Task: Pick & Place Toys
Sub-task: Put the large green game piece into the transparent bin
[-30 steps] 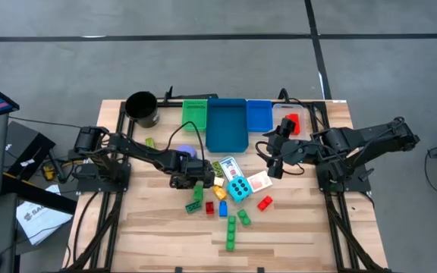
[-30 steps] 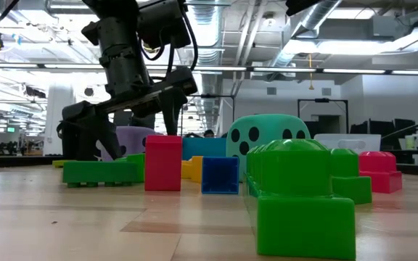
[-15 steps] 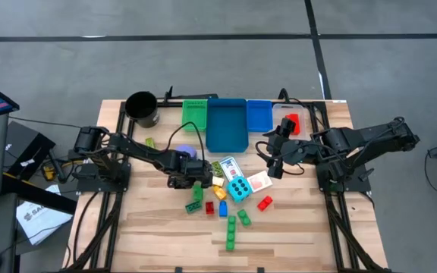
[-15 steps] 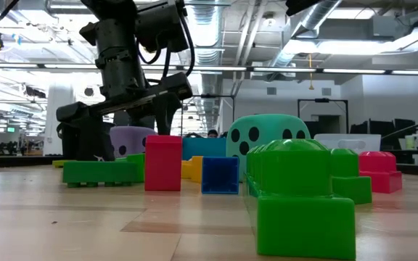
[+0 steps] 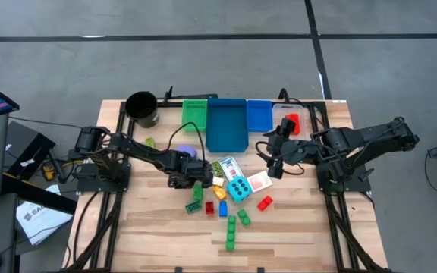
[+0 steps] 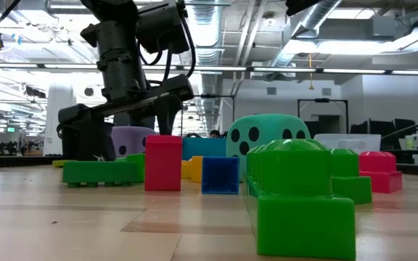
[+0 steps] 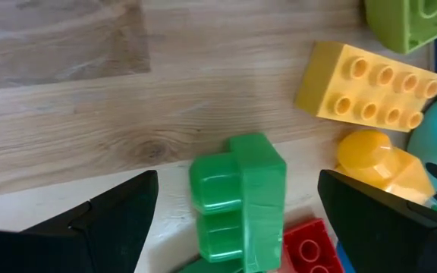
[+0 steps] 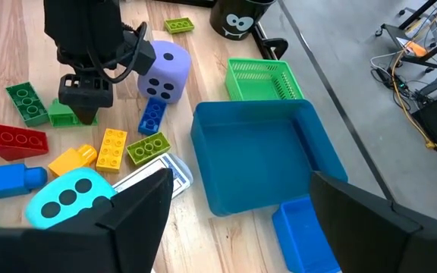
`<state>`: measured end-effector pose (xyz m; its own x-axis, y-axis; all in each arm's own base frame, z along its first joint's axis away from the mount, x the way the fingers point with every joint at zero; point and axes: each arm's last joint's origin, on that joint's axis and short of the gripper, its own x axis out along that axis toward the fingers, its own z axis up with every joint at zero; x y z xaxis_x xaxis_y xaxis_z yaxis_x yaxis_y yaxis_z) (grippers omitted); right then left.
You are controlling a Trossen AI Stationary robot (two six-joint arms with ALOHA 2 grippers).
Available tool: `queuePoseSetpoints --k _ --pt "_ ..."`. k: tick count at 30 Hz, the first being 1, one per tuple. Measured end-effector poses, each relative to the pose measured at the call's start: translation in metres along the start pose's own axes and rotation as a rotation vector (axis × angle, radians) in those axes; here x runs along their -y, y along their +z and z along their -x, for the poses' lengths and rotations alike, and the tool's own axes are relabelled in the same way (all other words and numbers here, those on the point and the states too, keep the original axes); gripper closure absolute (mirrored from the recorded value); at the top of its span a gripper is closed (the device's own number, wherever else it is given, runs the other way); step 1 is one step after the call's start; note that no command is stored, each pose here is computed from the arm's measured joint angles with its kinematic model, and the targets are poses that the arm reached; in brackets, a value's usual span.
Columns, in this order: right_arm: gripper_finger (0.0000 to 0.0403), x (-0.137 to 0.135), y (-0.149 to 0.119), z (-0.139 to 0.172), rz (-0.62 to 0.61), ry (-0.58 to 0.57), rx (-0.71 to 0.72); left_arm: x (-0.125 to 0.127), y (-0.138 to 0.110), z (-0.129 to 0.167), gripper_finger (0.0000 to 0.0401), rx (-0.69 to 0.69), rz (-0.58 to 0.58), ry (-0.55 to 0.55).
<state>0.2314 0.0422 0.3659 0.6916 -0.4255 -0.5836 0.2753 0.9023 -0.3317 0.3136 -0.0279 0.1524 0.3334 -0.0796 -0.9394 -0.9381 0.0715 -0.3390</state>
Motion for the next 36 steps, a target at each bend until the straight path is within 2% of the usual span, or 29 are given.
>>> queuePoseSetpoints --k 16,26,36 --pt "0.0097 -0.0001 0.0000 0.0000 0.000 0.000 0.000 0.0006 0.0002 0.0000 0.0049 0.008 -0.002 -0.007" --pt "0.0097 -0.0001 0.0000 0.0000 0.000 0.000 0.000 0.0006 0.0002 -0.0001 0.0105 0.007 -0.003 -0.006" --pt "0.0097 0.0000 0.0000 0.0000 0.000 0.000 0.000 0.0005 0.0001 -0.0001 0.0144 0.000 -0.003 -0.005"
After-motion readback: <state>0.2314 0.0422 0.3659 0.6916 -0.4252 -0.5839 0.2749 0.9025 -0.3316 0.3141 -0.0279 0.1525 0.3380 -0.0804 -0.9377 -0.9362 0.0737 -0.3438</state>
